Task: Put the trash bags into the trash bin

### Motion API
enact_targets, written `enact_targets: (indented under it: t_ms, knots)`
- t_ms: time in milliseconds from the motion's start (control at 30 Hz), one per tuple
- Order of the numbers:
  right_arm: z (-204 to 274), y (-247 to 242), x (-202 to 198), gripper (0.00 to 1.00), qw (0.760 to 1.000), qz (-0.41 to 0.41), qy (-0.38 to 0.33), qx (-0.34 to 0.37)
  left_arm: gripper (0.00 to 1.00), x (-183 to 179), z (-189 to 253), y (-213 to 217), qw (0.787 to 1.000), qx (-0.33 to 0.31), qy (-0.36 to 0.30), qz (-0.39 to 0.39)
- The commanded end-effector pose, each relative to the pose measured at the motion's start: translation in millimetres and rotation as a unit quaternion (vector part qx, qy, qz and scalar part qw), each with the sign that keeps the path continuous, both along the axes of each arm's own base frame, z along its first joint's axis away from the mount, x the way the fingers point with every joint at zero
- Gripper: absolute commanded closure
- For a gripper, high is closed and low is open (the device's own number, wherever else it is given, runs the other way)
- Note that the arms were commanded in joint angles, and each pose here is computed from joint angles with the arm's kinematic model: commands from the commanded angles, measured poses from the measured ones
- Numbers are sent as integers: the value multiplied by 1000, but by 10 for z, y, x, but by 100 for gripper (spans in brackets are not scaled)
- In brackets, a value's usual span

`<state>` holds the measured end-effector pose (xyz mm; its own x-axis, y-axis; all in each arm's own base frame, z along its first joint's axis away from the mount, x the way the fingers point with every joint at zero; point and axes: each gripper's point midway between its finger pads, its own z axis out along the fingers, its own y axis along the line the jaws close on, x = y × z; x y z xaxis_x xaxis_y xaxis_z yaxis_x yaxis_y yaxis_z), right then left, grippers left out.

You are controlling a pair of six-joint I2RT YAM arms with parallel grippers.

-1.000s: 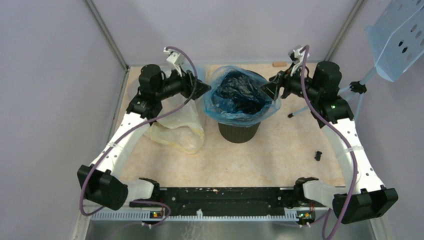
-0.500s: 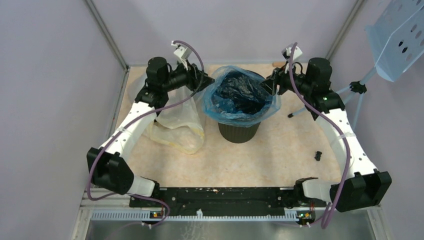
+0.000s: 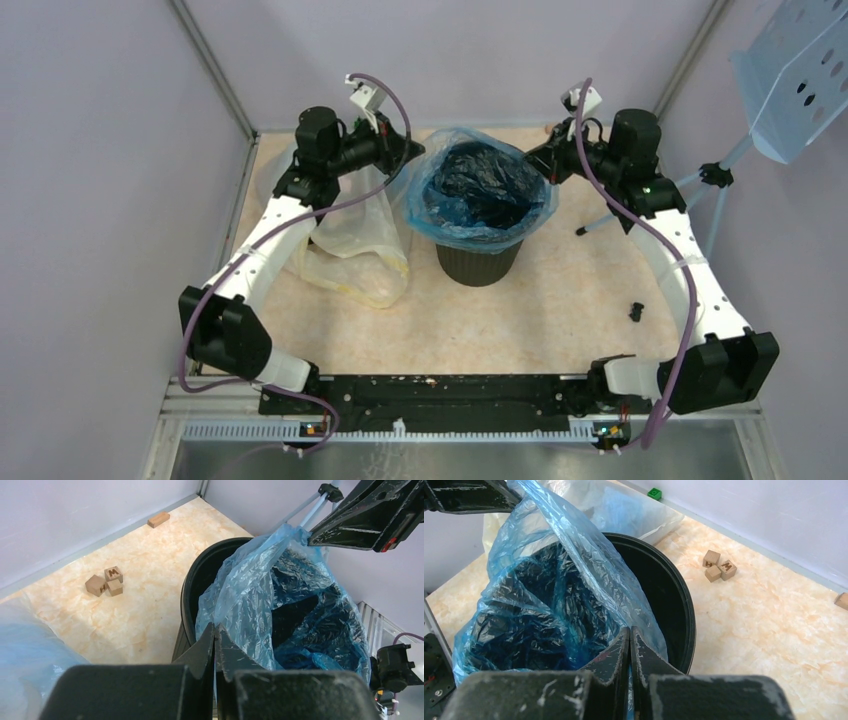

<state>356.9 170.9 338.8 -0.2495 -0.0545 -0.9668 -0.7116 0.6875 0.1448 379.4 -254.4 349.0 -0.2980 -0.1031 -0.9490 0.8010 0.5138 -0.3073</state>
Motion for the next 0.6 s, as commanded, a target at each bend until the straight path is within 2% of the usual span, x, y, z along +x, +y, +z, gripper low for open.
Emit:
enact_targets:
  t_ms: [0, 233, 567]
  knots:
    - [314, -13, 109, 100, 999, -18, -44, 11, 100, 60, 296, -2, 999, -7, -49, 5]
    - [199, -134, 429, 100, 996, -85, 11, 14, 100, 256, 211, -28, 999, -1, -35, 20]
    - [-42, -337, 787, 100, 988, -135, 76, 28, 100, 708, -374, -116, 997, 33, 61, 41]
